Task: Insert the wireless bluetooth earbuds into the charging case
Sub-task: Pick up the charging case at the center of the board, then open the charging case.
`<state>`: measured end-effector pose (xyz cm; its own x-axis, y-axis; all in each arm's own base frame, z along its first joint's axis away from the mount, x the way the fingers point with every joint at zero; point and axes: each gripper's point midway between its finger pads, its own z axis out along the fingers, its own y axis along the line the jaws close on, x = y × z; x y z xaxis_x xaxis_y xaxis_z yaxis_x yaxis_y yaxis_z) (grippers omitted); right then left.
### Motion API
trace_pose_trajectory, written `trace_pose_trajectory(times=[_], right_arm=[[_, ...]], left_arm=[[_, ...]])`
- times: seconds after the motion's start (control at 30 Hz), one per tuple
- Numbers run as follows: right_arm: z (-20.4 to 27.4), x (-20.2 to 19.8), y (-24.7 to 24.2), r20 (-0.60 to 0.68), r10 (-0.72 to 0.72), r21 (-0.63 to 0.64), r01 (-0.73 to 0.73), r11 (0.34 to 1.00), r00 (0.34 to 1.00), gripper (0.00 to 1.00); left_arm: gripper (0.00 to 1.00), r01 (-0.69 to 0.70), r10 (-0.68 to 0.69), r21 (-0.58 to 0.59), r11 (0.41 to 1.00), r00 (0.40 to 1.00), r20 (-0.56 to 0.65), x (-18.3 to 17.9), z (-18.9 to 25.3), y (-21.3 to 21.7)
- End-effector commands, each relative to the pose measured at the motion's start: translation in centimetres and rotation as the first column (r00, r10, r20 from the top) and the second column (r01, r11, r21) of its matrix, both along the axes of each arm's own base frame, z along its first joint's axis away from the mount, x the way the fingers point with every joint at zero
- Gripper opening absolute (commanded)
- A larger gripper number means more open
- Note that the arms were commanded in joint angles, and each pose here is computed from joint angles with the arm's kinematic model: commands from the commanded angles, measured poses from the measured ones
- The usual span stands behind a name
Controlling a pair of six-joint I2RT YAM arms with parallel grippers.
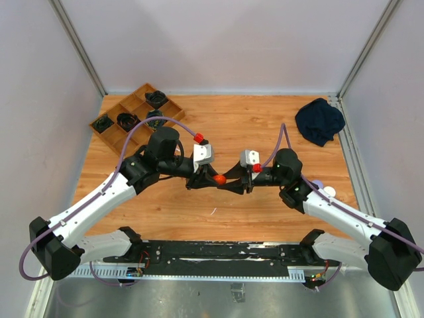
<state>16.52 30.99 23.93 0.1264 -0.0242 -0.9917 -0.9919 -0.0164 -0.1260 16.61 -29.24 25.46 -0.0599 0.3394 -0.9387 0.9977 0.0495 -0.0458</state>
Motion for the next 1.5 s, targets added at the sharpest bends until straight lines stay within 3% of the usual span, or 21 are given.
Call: trace_pose_trajectory(times=[0.0,0.3,0.6,0.73,1.0,1.47], right_arm=[[0.9,0.1,0.1,0.015,0.014,0.04,-0.015,0.999,1.0,0.31],[0.8,0.1,0.2,-0.001,0.022,0.049,-0.022,0.999,1.0,0.2],[0.8,0.5,-0.1,-0.003,-0.006,0.049,0.006,0.999,1.0,0.11],[0.7,0.5,-0.2,-0.009,-0.009,0.047,0.009,0.999,1.0,0.1],[0.9,0.6,-0.1,-0.012,-0.011,0.05,0.011,0.999,1.0,0.1],[-0.4,0.6,-0.2,-0.038,-0.018,0.024,0.019,1.0,0.999,0.09]], left_arm=[[0.0,0.038,-0.037,-0.038,0.999,0.999,0.016,-0.6,1.2,-0.5],[0.01,0.023,-0.021,-0.048,0.999,0.999,0.037,-0.3,1.2,-0.4],[0.51,-0.073,0.08,-0.068,0.995,0.992,0.102,0.8,1.8,0.5],[0.63,-0.108,0.118,-0.089,0.99,0.985,0.124,1.2,2.0,0.8],[0.72,-0.147,0.154,-0.069,0.987,0.982,0.112,2.1,1.1,0.7],[0.74,-0.311,0.334,-0.145,0.939,0.928,0.168,4.5,3.2,2.0]])
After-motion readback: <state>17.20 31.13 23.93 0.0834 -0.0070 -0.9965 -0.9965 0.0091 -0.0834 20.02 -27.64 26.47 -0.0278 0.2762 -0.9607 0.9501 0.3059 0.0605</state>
